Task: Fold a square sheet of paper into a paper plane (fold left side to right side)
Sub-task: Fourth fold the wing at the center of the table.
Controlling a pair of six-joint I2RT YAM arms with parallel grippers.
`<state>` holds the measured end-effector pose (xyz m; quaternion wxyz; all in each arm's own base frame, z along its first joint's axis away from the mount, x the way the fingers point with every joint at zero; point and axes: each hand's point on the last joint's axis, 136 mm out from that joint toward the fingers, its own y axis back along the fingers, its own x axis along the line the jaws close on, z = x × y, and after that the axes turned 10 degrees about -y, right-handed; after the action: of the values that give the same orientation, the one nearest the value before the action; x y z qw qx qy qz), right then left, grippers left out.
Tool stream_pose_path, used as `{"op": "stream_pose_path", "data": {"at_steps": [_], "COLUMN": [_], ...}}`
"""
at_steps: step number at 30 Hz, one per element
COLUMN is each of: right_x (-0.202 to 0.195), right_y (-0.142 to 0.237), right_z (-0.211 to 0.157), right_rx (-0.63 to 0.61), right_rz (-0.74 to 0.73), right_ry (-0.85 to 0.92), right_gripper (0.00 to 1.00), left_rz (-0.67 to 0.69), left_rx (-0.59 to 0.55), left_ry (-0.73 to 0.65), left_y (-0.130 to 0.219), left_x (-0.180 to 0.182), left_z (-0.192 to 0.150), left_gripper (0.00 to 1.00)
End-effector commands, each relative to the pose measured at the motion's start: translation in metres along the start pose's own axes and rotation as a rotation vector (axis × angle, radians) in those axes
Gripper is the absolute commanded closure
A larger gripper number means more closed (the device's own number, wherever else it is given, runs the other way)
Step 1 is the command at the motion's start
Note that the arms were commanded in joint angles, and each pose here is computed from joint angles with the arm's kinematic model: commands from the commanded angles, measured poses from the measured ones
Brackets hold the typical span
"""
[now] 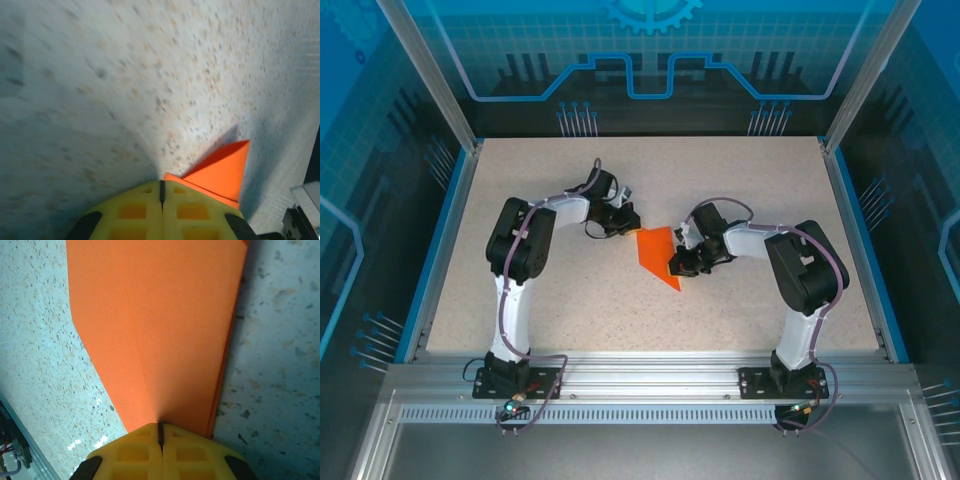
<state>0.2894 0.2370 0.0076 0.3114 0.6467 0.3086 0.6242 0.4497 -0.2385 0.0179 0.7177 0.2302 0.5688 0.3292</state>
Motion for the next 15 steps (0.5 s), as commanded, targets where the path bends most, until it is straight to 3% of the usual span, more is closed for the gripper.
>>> {"op": "stream_pose_path", "data": {"at_steps": [1,4,8,15], "right_x": [-0.070,-0.062,-0.040,0.010], "right_y": [-0.010,-0.013,-0.015,0.017], "right_z": [-0.052,-0.049,-0.035,0.008], "right_rx": [0.145,0.139,0.091,-0.104], "right_rz": [-0.240,-0.193,-0.073,0.077], "right_ry": [-0.169,-0.177,-0.167,-0.033], "right_gripper": [1.00,1.00,0.99,0.80], "left_rz": [0.098,0.087,0.076,0.033], "left_rx": [-0.040,-0.056,-0.091,-0.142], "left_ry": [0.022,0.012,-0.011,-0.003], "left_y": [0.007,0.015,0.036,0.075], "left_x": [0.036,0.028,0.010,-0.019], "left_z": [0.015,0.019,0.021,0.003], "left_gripper": [1.00,1.00,0.90,0.66]}}
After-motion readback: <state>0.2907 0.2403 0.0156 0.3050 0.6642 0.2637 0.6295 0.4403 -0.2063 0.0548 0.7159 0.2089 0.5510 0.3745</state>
